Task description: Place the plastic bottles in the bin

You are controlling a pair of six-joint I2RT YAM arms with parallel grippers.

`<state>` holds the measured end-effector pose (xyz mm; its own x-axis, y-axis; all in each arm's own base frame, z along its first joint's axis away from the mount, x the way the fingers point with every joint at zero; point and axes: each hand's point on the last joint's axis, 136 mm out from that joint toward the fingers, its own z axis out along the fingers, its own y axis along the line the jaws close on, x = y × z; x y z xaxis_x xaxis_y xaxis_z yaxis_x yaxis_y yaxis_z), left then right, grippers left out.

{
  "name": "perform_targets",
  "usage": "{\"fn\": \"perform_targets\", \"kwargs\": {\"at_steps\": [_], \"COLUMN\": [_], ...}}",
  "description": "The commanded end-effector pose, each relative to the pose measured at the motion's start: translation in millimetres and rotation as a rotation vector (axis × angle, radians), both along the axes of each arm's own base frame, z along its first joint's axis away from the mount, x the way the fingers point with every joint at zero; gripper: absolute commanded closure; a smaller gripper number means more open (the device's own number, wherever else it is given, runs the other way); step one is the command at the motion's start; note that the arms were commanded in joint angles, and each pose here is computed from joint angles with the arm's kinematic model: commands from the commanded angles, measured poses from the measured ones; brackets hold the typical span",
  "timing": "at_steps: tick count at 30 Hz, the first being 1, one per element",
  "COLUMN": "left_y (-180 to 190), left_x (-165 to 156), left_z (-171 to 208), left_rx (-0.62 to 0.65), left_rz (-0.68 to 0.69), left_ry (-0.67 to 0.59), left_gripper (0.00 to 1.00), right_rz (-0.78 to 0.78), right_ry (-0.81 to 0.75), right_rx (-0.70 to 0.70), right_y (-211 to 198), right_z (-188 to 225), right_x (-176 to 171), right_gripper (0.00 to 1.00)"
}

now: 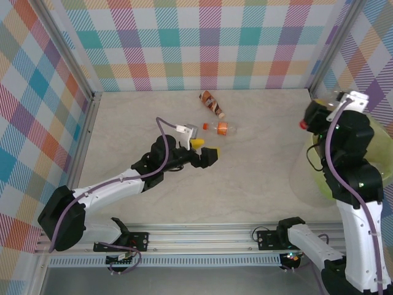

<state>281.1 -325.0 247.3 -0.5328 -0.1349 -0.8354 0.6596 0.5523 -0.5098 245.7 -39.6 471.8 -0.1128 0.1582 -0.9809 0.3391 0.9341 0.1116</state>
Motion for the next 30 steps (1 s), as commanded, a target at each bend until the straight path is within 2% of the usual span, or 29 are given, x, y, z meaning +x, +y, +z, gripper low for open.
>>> {"fn": "perform_targets", "kwargs": {"at_steps": [1,4,8,12,15,18,22,25,30], "left_y": [15,17,21,23,26,35,60,93,147], "left_x": [11,13,15,18,18,20,28,38,41], "left_z": [-20,-25,-30,-32,-31,-30,-36,-49,-70], "left_rx": [0.023,0.021,0.033,0.036,0.034,0.035,0.059,0.090,0.077], "left_rz": [0.086,0.098,0.115,0.120,0.127,0.164,0.291,0.455,0.676], "left_ry": [0.050,0.065,0.077,0.089,0.091,0.085,0.102,0.159,0.288], "left_gripper": [0.00,0.00,0.00,0.00,0.00,0.00,0.00,0.00,0.00], "right_rz": [-0.269,-0.349,-0.222,-0.194,-0.085,0.015,0.280,0.491,0.760], "right_ry": [0.187,0.330,0.444,0.602,0.612,0.560,0.508,0.506,0.532], "right_rx": [-0.245,-0.216,-0.088,-0.054,0.013,0.105,0.199,0.099,-0.080], "right_y": [-55,-82,-65,-61,-42,-20,39,102,190], "right_z": [-9,-38,-78,-116,-117,-98,-77,-79,-130], "right_x": [-10,-12,-10,-8,-1,4,20,45,110], "right_gripper": [0.49,0.48,0.41,0.18,0.08,0.07,0.03,0.00,0.00]}}
